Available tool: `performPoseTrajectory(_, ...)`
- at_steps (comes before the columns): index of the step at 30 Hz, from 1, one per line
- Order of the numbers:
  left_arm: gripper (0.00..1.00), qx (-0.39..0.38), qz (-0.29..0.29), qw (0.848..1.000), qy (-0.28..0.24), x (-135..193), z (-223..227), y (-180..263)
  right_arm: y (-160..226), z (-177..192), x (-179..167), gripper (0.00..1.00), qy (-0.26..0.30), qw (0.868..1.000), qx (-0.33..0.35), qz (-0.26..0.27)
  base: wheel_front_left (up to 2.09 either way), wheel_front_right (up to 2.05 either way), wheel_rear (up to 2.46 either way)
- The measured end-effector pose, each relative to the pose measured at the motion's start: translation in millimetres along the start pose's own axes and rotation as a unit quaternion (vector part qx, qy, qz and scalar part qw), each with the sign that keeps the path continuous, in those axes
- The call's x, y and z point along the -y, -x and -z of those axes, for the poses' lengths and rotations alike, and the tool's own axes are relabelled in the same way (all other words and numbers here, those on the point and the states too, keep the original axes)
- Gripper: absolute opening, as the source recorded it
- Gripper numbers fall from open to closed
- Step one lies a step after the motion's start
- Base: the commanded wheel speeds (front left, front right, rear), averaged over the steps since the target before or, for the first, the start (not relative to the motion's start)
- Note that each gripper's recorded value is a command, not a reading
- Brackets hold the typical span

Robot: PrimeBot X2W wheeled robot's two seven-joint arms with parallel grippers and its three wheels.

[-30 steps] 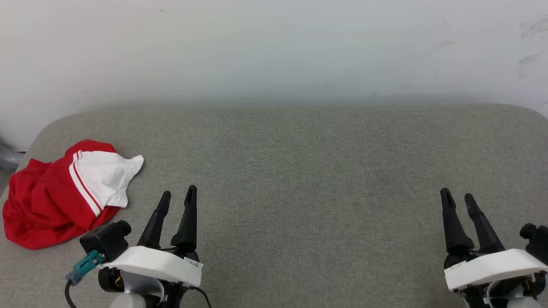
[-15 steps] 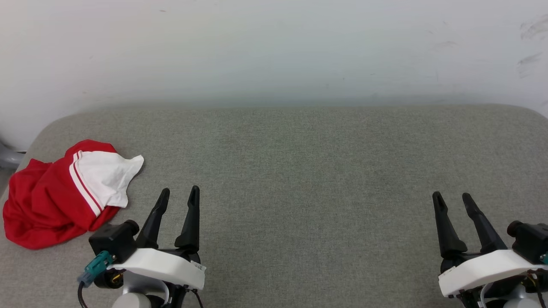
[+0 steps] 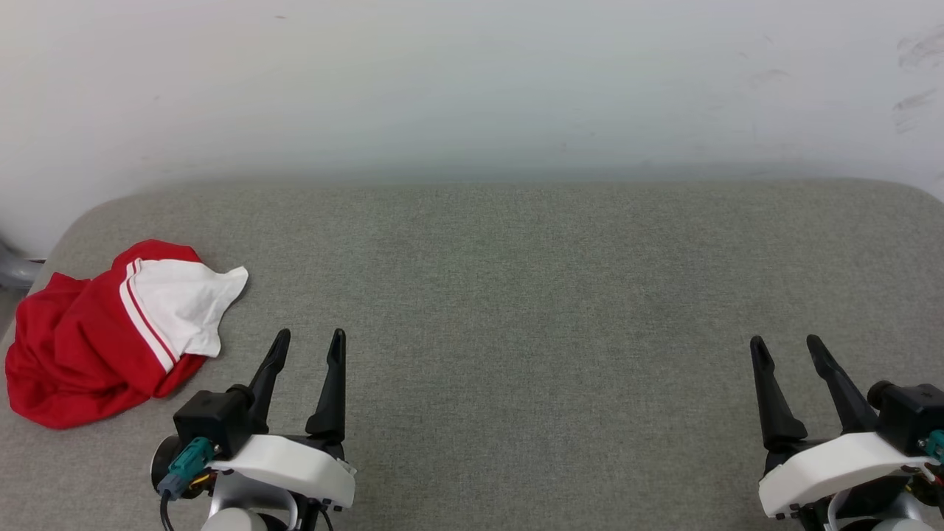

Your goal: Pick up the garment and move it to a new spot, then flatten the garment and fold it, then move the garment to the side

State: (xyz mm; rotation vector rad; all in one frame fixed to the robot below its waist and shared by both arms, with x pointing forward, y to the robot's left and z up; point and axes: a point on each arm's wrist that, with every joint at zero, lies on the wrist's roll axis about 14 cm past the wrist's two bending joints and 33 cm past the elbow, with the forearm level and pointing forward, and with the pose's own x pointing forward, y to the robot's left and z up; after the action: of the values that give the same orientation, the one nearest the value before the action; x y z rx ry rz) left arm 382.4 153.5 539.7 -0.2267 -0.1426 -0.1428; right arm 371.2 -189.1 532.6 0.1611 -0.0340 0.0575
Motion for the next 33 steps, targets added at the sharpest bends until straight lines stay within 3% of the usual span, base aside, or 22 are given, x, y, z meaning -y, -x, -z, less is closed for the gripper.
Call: performPoseTrajectory(33, 1.0, -0.003, -0.025, 0.997, -0.07, -21, 6, 8, -6, -1, -10, 1.0, 0.065, 0.998, 0.003, -0.011, 0.0, 0.0, 0.0)
